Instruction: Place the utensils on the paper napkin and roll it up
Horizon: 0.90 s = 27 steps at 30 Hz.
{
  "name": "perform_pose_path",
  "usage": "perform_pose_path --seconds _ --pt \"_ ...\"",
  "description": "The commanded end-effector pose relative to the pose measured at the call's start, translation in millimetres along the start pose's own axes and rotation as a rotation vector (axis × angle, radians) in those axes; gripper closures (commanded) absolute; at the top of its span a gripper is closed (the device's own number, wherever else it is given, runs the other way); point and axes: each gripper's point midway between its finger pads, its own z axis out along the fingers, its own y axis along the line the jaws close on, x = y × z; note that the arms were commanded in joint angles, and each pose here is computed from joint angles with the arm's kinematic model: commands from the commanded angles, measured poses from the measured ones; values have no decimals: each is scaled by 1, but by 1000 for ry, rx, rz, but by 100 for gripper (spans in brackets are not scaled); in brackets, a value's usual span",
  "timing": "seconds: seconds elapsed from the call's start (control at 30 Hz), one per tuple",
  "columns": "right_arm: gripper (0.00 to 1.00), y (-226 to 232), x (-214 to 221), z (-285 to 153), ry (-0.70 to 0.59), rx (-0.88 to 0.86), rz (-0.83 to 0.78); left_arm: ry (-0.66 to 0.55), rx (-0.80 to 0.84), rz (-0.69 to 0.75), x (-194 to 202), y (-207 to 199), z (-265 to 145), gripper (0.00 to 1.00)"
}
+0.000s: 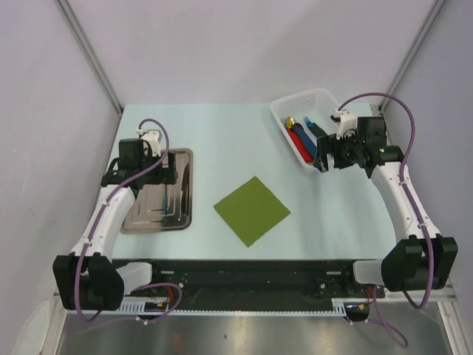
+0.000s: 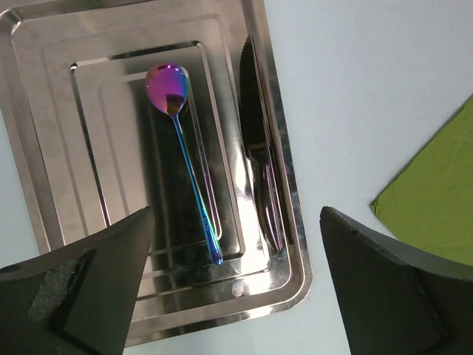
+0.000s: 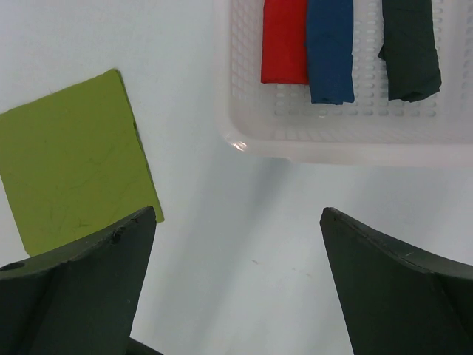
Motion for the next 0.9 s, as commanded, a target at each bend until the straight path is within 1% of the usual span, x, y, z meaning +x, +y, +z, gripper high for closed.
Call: perform_pose_path --seconds 0.0,0.13,0.2,0.23,0.4,0.47,0.5,0.67,0.7,0.77,0.87 --pt "0 -2 -13 -1 -40 29 -8 31 -50 20 6 0 2 0" --pt "0 -2 -17 0 -43 26 -9 74 -80 36 11 1 4 0" --pt "0 -2 -18 1 -45 26 -8 107 -134 53 17 6 4 0" --pt "0 -2 -18 2 -45 28 -6 120 -140 28 20 5 5 0" --pt "0 -3 -18 6 -44 33 0 194 -146 6 45 -3 14 0" --pt "0 -4 -18 8 -41 34 3 220 -157 -7 53 -5 19 4" --pt "0 -5 -17 8 -38 33 6 231 -155 4 58 -9 22 7" --pt "0 -9 -13 12 -27 52 4 234 -135 63 64 -26 33 12" --pt "0 -10 -10 13 -21 58 3 249 -128 80 69 -31 38 14" --pt "0 -11 -10 13 -23 65 5 243 -139 94 68 -32 44 18" --pt "0 -11 -10 12 -22 65 11 253 -136 96 68 -36 56 29"
